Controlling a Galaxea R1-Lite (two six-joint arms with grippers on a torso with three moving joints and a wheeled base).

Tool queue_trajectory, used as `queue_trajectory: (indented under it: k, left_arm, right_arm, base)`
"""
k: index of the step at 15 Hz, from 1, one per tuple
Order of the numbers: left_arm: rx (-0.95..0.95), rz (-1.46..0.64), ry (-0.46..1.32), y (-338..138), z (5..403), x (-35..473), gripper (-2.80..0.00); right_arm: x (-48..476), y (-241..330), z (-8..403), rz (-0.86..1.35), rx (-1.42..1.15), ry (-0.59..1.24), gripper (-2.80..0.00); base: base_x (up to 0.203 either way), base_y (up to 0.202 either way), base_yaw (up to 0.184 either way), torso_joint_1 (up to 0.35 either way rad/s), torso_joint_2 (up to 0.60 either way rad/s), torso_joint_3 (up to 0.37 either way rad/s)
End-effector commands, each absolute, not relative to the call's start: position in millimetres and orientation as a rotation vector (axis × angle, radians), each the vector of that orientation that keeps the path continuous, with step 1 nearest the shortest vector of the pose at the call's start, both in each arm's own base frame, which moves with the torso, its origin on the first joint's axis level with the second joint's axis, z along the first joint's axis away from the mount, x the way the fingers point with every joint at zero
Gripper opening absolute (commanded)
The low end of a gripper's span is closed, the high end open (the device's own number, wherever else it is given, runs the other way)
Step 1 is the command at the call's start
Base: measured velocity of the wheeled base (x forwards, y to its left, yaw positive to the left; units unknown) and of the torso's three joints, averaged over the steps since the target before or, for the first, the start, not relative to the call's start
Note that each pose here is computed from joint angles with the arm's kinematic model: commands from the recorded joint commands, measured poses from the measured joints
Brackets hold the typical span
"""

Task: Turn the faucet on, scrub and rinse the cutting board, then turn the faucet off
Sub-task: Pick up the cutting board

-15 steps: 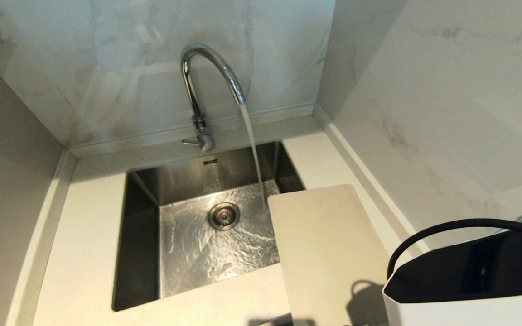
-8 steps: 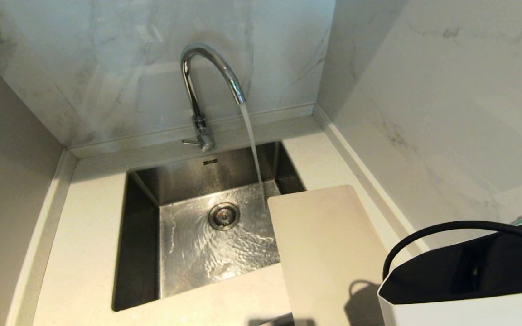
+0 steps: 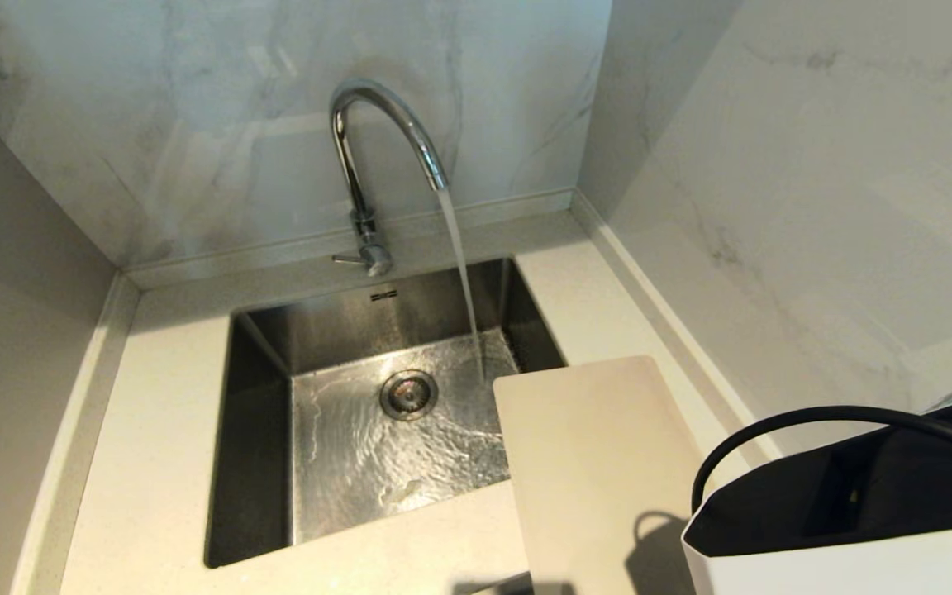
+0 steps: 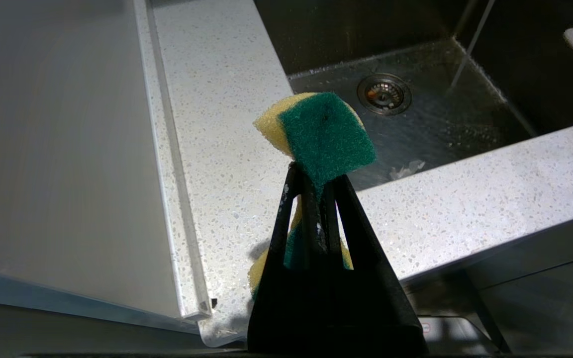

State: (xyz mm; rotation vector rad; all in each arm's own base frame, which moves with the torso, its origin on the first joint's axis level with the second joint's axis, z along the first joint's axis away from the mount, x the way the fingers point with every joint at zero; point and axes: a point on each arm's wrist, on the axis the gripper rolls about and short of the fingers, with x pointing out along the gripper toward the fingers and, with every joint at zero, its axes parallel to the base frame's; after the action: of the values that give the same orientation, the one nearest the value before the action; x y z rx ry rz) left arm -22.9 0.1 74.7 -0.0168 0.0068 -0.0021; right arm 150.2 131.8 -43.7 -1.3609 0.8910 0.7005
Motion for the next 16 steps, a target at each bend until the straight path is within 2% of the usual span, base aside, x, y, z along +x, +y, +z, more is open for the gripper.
queue_trajectory:
  k: [1, 11, 16]
  left_arm:
    - [-0.017, -0.003, 0.007, 0.1, 74.7, -22.8, -2.80]
    - [-0.017, -0.003, 0.006, 0.1, 74.7, -22.9, -2.80]
    - [-0.018, -0.003, 0.005, 0.1, 74.8, -22.9, -2.80]
  right_arm:
    - [150.3, 131.6, -43.9, 0.698, -1.362, 0.888, -2.80]
    - [145.7, 127.6, -45.3, 0.693, -1.357, 0.868, -2.80]
    - [147.6, 132.2, -40.0, 0.634, -1.380, 0.784, -2.80]
  base:
    - [0.000, 0.000, 0.000, 0.000, 0.00, 0.000]
    - [0.000, 0.000, 0.000, 0.000, 0.00, 0.000]
    - [0.000, 0.000, 0.000, 0.000, 0.00, 0.000]
